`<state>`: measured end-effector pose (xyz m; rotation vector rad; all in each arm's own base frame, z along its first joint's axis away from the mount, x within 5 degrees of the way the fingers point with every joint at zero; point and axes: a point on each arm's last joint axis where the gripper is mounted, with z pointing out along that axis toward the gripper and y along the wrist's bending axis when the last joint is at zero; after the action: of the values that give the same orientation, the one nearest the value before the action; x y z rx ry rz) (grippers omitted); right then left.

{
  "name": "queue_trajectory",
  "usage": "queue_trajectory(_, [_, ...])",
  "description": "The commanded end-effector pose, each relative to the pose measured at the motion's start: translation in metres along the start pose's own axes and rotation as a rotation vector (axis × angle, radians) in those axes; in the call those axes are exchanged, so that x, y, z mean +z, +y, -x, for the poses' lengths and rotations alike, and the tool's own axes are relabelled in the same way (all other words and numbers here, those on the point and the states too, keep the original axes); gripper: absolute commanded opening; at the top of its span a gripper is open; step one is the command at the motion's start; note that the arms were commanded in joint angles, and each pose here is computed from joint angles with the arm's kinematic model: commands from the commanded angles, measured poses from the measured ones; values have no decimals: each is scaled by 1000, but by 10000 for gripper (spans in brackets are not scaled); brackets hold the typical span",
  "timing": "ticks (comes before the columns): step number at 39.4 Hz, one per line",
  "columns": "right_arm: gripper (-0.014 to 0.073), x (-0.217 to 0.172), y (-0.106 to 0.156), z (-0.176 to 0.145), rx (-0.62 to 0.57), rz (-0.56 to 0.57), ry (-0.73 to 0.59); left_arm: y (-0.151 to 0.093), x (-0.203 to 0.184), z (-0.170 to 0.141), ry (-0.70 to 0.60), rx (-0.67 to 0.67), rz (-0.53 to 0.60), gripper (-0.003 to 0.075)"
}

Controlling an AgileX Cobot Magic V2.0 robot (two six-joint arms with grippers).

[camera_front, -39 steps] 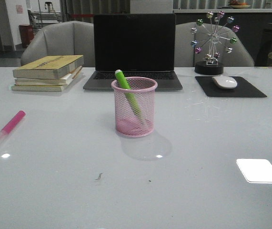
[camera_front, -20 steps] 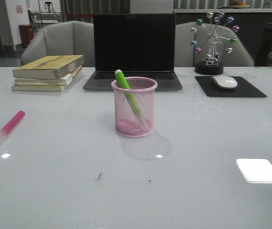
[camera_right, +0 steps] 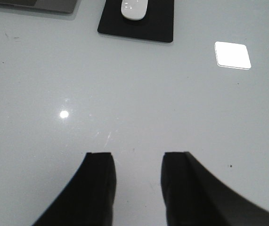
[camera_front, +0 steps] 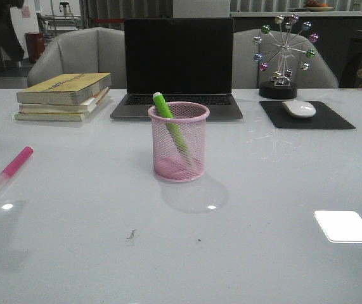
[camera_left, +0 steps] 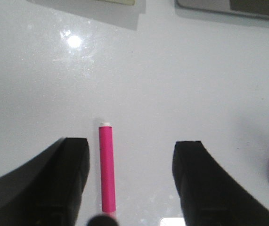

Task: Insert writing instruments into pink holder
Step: 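Lower the left gripper onto the pink marker and close on it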

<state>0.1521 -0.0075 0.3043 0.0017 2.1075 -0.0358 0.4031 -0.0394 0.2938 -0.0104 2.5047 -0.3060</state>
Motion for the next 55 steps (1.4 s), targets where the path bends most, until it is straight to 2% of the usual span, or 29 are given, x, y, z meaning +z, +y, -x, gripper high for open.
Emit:
queue_trajectory(1, [373,-6,-2,15,-5,-13,-106,-10,-12,18,-108,42,4,459])
queue_trajectory(13, [373,-6,-2,15,-5,-13,-106,0,39,2,46,38,24,459])
queue_trajectory(24, [373,-6,-2,15,-5,-13,-106,5,63,-8,127,28,30,459])
queue_trajectory(46, [373,-6,-2,15,-5,-13,-106,10,76,-15,178,47,54,459])
queue_trajectory(55, [373,-6,-2,15,-5,-13,-106,14,91,-24,239,40,57,459])
